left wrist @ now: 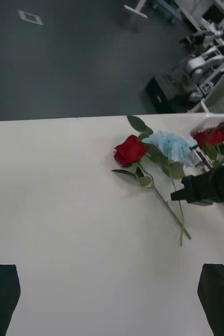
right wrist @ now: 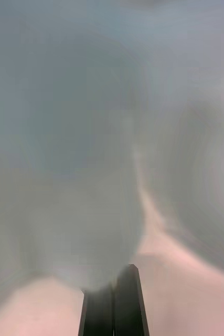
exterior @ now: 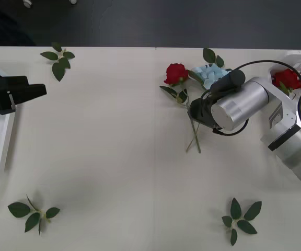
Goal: Put the red flowers into the right box and the blue flowers into the left box
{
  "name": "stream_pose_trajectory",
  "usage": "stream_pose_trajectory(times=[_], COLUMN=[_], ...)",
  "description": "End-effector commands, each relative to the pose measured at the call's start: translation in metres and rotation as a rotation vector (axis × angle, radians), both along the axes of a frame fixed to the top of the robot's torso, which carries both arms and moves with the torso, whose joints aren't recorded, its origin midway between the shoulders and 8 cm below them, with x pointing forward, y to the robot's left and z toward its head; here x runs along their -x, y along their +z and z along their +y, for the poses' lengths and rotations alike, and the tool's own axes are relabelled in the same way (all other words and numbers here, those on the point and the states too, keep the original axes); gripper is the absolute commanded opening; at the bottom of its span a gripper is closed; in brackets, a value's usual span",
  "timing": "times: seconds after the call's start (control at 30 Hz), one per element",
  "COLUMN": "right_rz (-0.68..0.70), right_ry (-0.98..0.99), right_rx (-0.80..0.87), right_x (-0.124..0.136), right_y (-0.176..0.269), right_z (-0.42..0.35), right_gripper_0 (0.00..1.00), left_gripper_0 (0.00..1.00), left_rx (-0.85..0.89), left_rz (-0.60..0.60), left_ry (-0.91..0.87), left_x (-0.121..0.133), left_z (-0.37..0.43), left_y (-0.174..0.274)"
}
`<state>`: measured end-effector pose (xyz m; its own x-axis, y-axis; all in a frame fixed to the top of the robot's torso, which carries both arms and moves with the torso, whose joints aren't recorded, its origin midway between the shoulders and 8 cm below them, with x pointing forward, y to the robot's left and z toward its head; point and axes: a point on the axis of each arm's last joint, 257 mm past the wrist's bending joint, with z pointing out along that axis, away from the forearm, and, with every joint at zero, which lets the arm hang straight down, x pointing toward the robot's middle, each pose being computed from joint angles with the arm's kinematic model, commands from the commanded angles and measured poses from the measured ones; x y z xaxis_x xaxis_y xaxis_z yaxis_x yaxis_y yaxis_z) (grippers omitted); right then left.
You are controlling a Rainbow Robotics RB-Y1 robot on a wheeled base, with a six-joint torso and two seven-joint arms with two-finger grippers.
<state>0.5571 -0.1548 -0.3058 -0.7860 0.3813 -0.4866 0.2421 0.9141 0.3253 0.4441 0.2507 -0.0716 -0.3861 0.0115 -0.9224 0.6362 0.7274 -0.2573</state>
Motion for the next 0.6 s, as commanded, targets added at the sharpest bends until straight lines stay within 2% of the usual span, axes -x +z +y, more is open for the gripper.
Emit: stream_pose_trajectory(times=[0.03,0.17,0.37,0.47,0.6], right_rz=[-0.035,-0.052,-0.089,-0.068,-0.044], right_ry=[0.005,0.014,0.049,0.077,0.106], right_rx=[-0.037,-0.039,-0.046,-0.053,-0.071], right_x=[-0.01,-0.013,-0.009,0.007,0.031], right_y=[0.02,0.025,0.058,0.083,0.107], right_z=[0.014,0.016,0.024,0.025,0.023], right_gripper_0=[0.0,0.0,0.0,0.0,0.0], left_gripper_0=[1.0,1.0,1.0,1.0,1.0], left_rx=[-0.146,-0.241,-0.349,-0.356,-0.334], left_rz=[-0.101,-0.134,-0.165,-0.197,-0.264], left_ry=[-0.106,-0.181,-0.333,-0.412,-0.456], left_x=[0.012,0.022,0.036,0.039,0.031], left_z=[-0.006,-0.006,0.0,0.005,0.008], left_y=[0.011,0.003,-0.013,-0.017,-0.013])
